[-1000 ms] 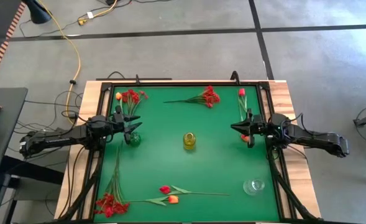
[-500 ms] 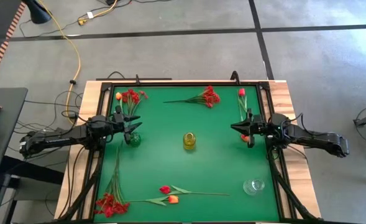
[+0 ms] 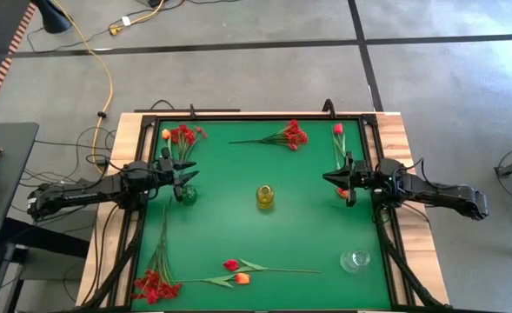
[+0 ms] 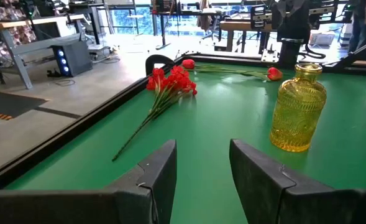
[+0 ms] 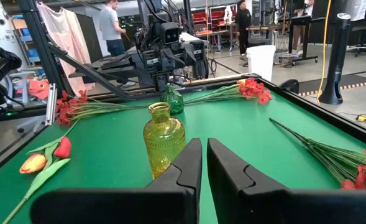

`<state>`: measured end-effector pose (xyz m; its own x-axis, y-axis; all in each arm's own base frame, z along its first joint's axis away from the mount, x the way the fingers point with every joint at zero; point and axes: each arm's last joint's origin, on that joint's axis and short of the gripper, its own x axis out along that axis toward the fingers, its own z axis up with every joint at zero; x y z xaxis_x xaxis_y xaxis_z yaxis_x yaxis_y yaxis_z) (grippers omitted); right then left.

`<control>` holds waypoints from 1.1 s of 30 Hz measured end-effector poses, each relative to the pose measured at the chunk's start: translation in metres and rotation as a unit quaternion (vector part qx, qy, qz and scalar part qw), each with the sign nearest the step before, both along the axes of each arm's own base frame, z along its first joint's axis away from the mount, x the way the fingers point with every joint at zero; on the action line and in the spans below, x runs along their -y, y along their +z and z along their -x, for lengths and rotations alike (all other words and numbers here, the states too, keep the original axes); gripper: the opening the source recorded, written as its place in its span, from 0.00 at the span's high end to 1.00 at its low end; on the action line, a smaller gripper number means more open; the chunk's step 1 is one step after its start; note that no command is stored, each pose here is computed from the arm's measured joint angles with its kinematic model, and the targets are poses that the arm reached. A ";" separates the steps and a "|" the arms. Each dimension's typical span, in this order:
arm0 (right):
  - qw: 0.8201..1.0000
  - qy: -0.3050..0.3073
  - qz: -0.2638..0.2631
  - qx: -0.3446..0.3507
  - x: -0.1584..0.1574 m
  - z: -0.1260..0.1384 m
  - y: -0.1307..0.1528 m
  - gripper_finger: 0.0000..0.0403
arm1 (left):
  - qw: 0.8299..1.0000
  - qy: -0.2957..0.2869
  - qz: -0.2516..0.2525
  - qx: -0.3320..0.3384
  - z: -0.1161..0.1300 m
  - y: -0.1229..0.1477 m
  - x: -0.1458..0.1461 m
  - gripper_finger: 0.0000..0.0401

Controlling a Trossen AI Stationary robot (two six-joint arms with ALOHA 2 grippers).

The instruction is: Sort flowers into vase by color

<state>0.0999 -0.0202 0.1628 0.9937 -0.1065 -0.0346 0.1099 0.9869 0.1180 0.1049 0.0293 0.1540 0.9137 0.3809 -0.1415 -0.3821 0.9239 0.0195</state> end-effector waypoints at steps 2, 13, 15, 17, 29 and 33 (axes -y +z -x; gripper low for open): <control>1.000 0.000 0.000 0.000 0.000 0.000 0.000 0.87 | 1.000 0.000 0.000 0.000 0.000 0.000 0.000 0.66; 1.000 0.000 0.000 0.000 0.000 0.000 0.000 0.87 | 1.000 0.000 0.000 0.000 0.000 0.000 0.000 0.66; 1.000 0.000 0.000 0.000 0.000 0.000 0.000 0.87 | 1.000 0.000 0.000 0.000 0.000 0.000 0.000 0.66; 1.000 0.000 0.000 0.000 0.000 0.000 0.000 0.87 | 1.000 0.000 0.000 0.000 0.000 0.000 0.000 0.66; 0.999 0.001 0.046 0.008 0.000 0.000 0.003 0.87 | 0.944 0.032 0.303 0.127 0.000 0.001 0.001 0.66; 0.998 -0.005 0.053 0.032 0.000 0.000 0.007 0.87 | 0.909 0.047 0.380 0.163 0.000 0.002 0.000 0.66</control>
<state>0.0999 -0.0206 0.1702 0.9923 -0.1167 0.0411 0.1160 0.9930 0.0203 0.1053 0.0289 0.1557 0.9224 0.3655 -0.1247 -0.3322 0.5862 -0.7389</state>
